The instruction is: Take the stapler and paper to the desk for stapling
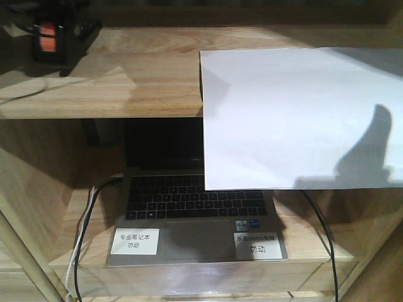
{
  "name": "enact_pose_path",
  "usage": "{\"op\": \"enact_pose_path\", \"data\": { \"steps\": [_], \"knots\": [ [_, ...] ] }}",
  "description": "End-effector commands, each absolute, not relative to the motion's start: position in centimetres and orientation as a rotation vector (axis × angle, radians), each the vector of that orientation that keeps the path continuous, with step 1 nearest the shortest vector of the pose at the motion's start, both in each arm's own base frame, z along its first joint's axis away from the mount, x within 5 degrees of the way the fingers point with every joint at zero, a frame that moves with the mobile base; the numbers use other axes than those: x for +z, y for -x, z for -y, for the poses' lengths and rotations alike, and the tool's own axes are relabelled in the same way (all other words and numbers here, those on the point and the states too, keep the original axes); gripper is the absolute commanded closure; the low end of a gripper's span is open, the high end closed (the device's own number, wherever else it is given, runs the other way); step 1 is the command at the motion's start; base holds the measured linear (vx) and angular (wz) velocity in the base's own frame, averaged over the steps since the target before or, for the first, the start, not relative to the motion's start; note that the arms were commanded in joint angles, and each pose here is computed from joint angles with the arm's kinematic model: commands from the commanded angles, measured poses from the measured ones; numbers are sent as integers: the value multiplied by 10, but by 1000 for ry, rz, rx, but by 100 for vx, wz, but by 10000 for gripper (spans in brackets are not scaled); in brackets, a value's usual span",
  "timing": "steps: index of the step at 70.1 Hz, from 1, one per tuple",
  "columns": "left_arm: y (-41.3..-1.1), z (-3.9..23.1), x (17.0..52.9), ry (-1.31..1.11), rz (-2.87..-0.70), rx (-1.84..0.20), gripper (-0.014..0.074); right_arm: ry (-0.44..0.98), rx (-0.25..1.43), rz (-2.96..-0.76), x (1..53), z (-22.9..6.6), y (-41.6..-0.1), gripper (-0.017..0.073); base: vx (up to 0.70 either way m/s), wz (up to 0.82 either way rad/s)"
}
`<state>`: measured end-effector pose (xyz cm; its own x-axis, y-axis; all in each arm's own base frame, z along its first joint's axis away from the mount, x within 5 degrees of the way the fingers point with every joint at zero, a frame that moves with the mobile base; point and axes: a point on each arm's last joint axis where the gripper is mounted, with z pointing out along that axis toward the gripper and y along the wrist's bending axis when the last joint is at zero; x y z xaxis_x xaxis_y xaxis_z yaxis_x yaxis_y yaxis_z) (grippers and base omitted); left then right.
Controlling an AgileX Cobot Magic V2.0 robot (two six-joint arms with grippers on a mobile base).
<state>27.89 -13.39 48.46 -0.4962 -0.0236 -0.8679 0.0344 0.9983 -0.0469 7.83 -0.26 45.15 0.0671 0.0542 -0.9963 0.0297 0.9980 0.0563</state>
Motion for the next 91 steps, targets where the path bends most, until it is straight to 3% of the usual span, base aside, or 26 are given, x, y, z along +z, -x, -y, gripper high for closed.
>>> {"op": "enact_pose_path", "data": {
  "steps": [1, 32, 52, 91],
  "knots": [
    [-249, 120, 522, -75, -1912, -156, 601, -58, -1, -1416, 465, 3, -77, 182, 0, 0],
    [-158, 91, 510, -362, -1717, -375, 601, -58, -1, -1416, 465, 3, -77, 182, 0, 0],
    [-110, 84, 476, -590, -1673, -520, 600, -58, -1, -1416, 465, 3, -77, 182, 0, 0],
    [-34, 44, 408, -668, -1600, -568, 600, -58, -1, -1416, 465, 3, -77, 182, 0, 0]
  ]
}}
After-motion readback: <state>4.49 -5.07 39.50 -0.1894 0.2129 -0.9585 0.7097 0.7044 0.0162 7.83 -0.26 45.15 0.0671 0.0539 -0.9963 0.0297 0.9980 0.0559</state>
